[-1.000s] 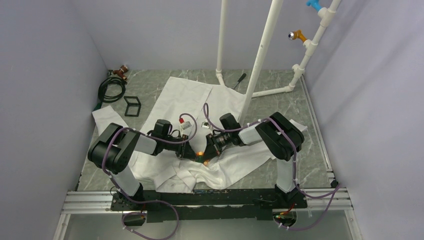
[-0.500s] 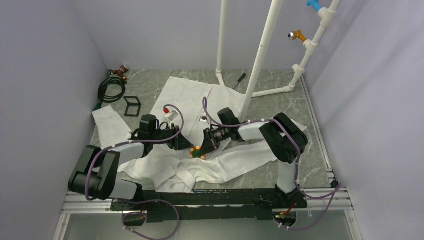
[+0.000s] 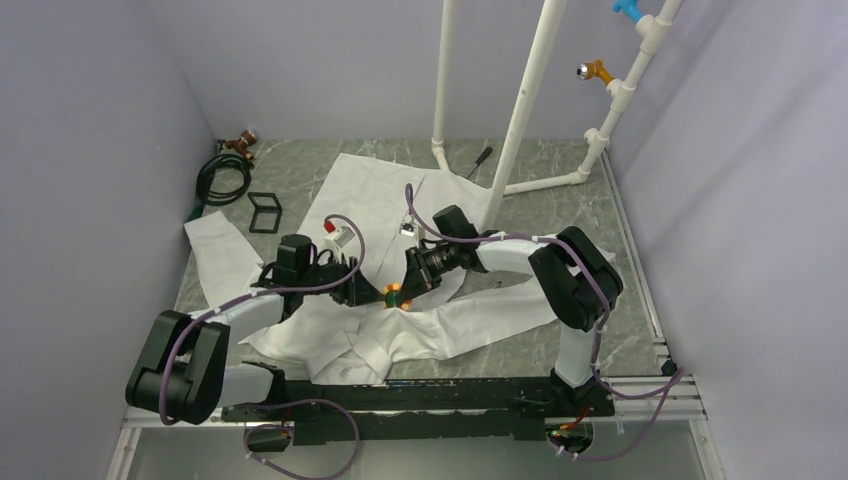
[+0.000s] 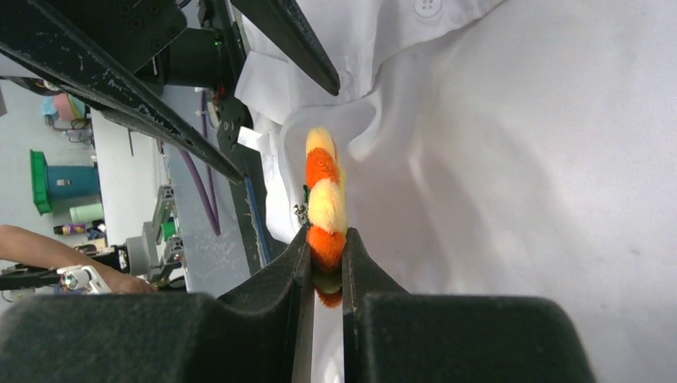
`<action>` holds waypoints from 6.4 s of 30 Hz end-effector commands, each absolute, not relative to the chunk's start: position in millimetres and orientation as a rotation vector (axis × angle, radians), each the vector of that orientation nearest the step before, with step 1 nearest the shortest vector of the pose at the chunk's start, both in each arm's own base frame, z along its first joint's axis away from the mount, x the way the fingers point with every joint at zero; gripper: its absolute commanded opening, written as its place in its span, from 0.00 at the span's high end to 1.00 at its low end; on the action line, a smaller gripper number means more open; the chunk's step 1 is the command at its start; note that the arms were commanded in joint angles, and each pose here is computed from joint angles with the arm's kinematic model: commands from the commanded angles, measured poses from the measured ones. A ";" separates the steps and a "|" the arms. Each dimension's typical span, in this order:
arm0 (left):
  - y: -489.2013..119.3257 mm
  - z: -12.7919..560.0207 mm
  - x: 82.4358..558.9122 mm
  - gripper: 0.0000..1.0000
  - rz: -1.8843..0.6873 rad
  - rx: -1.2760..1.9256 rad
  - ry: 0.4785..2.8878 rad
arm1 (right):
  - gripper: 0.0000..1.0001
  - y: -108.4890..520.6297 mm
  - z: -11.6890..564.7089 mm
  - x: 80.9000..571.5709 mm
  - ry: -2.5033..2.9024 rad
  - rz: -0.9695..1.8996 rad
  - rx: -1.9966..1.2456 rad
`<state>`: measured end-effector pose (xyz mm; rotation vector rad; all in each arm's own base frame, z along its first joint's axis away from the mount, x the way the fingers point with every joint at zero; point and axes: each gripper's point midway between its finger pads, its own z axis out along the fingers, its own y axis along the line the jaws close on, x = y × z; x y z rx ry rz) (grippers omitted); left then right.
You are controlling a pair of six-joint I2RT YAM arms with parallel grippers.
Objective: Remove the brooch from the garment
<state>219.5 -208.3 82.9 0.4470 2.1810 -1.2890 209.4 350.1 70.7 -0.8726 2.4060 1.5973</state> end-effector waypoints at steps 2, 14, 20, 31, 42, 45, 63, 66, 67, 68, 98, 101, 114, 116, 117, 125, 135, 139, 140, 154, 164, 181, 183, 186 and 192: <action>-219.7 97.1 224.5 0.39 -1.298 0.496 2.108 | 1.00 353.9 90.2 216.8 2.351 1.596 -0.868; -241.0 99.1 228.6 0.44 -1.322 0.531 2.113 | 1.00 356.2 97.8 215.9 2.295 1.627 -0.892; -243.7 96.2 232.2 0.51 -1.322 0.514 2.131 | 1.00 357.6 102.4 213.2 2.260 1.619 -0.925; -240.4 84.3 234.2 0.75 -1.283 0.487 2.191 | 1.00 357.4 108.1 212.1 2.221 1.622 -0.935; -246.4 93.8 229.7 0.64 -1.361 0.508 2.148 | 1.00 353.5 102.9 213.8 2.233 1.569 -0.930; -248.0 103.7 223.9 0.57 -1.402 0.543 2.097 | 1.00 351.2 96.7 215.0 2.247 1.539 -0.939; -217.8 98.4 211.3 0.43 -1.238 0.599 2.046 | 1.00 346.7 85.6 215.1 2.239 1.488 -0.988; -214.2 86.0 209.7 0.43 -1.164 0.643 2.084 | 1.00 346.1 87.7 215.1 2.225 1.480 -1.007; -214.2 83.3 209.8 0.43 -1.139 0.667 2.088 | 1.00 346.0 88.7 215.0 2.220 1.480 -1.011; -214.7 82.2 209.8 0.43 -1.125 0.678 2.087 | 1.00 345.8 89.3 214.3 2.215 1.482 -1.016; -257.1 86.2 202.7 1.00 -0.924 1.101 1.989 | 1.00 340.9 86.6 222.9 2.254 1.456 -0.998; -257.3 91.3 203.1 1.00 -0.922 1.094 1.974 | 1.00 340.3 84.2 222.5 2.255 1.445 -1.009; -267.3 123.4 201.5 1.00 -1.000 1.050 1.882 | 1.00 339.9 59.8 214.9 2.279 1.237 -1.145; -267.5 125.0 201.9 1.00 -1.000 1.048 1.878 | 1.00 337.3 55.6 217.8 2.278 1.170 -1.160; -267.7 126.0 202.0 1.00 -1.002 1.045 1.877 | 1.00 336.4 54.9 218.7 2.279 1.139 -1.161; -269.2 133.3 201.4 1.00 -1.013 1.046 1.841 | 1.00 332.7 53.6 225.8 2.220 0.985 -1.201; -264.3 123.9 202.6 0.69 -0.975 1.057 1.878 | 1.00 335.6 61.8 226.5 2.191 0.992 -1.188; -261.1 114.8 199.7 0.63 -0.966 1.071 1.908 | 1.00 335.1 62.2 227.4 2.199 1.002 -1.177; -260.3 112.7 199.1 0.60 -0.965 1.073 1.916 | 1.00 334.8 62.6 227.2 2.199 1.003 -1.178; -259.7 119.2 187.4 0.47 -0.994 1.142 1.850 | 1.00 323.3 53.6 246.6 2.212 0.848 -1.159; -250.6 135.6 191.1 0.41 -0.946 1.087 1.811 | 1.00 319.6 59.3 284.4 2.169 0.642 -1.134; -170.6 207.4 247.0 0.08 -0.701 0.768 1.800 | 1.00 348.2 151.8 291.6 1.943 0.800 -1.136; -158.5 214.6 252.6 0.01 -0.699 0.681 1.849 | 1.00 352.3 167.1 282.3 1.911 0.870 -1.145; -138.3 226.3 258.0 0.01 -0.778 0.553 1.864 | 1.00 358.0 195.8 262.4 1.844 1.004 -1.161; -101.5 231.5 267.0 0.01 -0.874 0.371 1.934 | 1.00 367.5 244.3 225.5 1.751 1.298 -1.122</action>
